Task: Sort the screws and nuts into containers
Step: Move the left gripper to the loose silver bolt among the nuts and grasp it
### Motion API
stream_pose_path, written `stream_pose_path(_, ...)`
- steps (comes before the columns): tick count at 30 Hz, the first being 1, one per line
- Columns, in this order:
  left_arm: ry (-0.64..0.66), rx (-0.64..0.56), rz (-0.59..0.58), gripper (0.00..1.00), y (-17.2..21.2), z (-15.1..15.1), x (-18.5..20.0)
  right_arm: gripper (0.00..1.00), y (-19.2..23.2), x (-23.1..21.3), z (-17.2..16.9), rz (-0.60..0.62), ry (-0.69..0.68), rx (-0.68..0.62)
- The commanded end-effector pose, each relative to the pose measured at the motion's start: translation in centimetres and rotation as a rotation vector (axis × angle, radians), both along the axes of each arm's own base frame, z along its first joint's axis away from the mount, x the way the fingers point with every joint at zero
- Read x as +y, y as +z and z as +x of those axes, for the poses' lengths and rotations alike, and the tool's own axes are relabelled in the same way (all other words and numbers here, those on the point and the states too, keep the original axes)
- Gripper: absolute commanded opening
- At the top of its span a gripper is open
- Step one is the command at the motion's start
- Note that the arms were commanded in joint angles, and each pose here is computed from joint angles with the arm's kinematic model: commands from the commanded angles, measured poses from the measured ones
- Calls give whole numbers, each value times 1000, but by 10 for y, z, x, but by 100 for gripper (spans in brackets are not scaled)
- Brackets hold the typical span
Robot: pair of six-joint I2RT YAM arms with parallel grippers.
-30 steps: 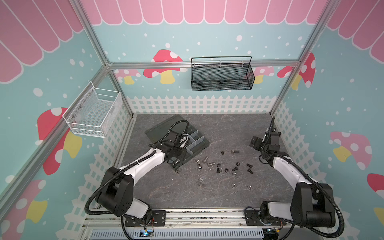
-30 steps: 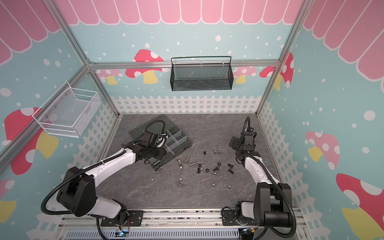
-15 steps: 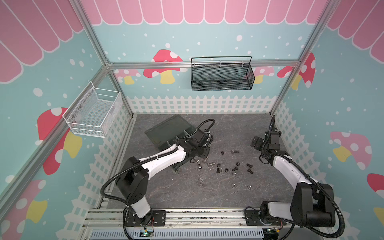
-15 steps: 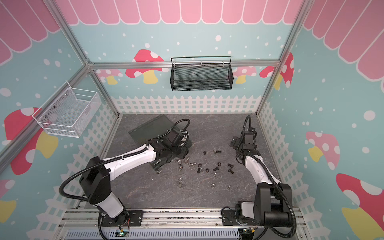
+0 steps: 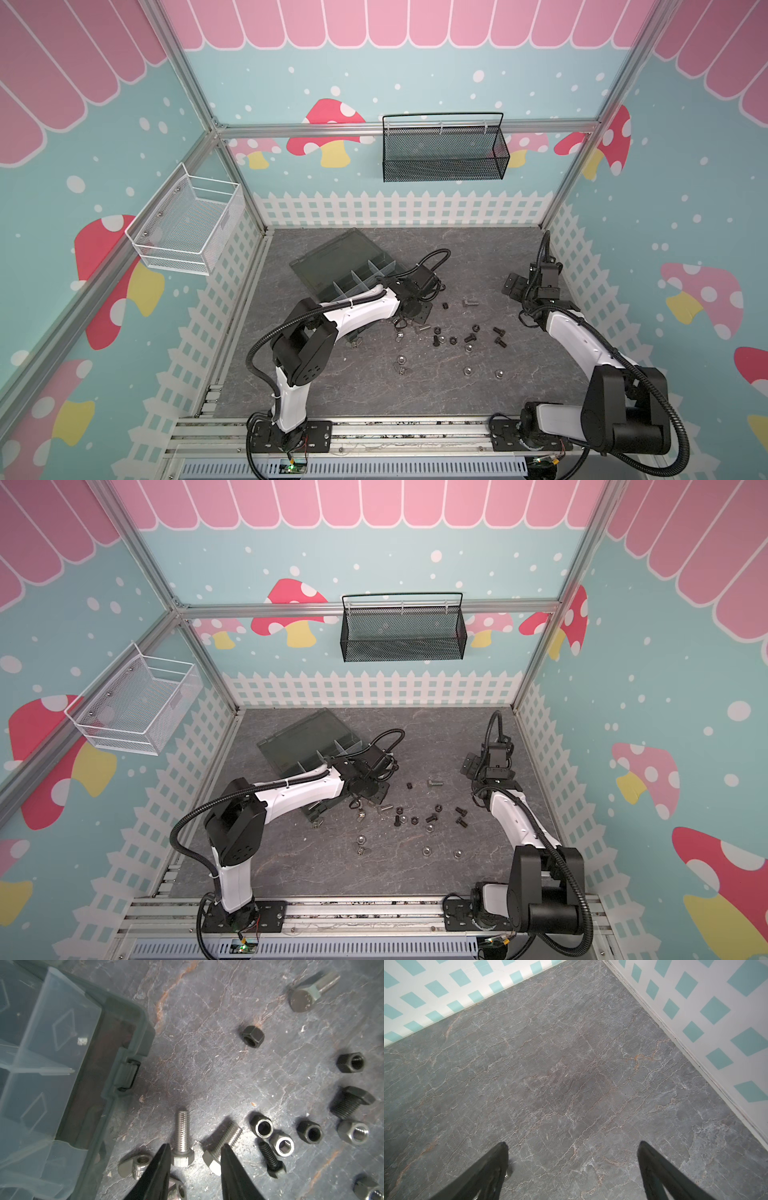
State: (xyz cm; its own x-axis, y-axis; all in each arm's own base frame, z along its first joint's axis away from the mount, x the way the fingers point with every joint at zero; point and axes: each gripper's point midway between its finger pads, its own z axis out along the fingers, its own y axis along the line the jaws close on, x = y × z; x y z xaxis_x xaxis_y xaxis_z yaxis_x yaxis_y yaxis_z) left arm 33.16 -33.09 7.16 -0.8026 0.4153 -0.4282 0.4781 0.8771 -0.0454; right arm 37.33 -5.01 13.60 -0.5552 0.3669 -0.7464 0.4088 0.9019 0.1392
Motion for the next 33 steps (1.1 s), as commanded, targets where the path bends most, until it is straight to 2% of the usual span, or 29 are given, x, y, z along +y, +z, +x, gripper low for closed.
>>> stream_pose_path(1,7,21,13,40,-5,-1,-2,98,1,-1,-1,-2,-21,2)
stream_pose_path(22,15,74,110,38,-45,3,5,98,-4,-2,-4,-3,-23,17)
stream_pose_path(33,32,107,149,31,-54,2,17,98,-2,-2,-4,-6,-26,12)
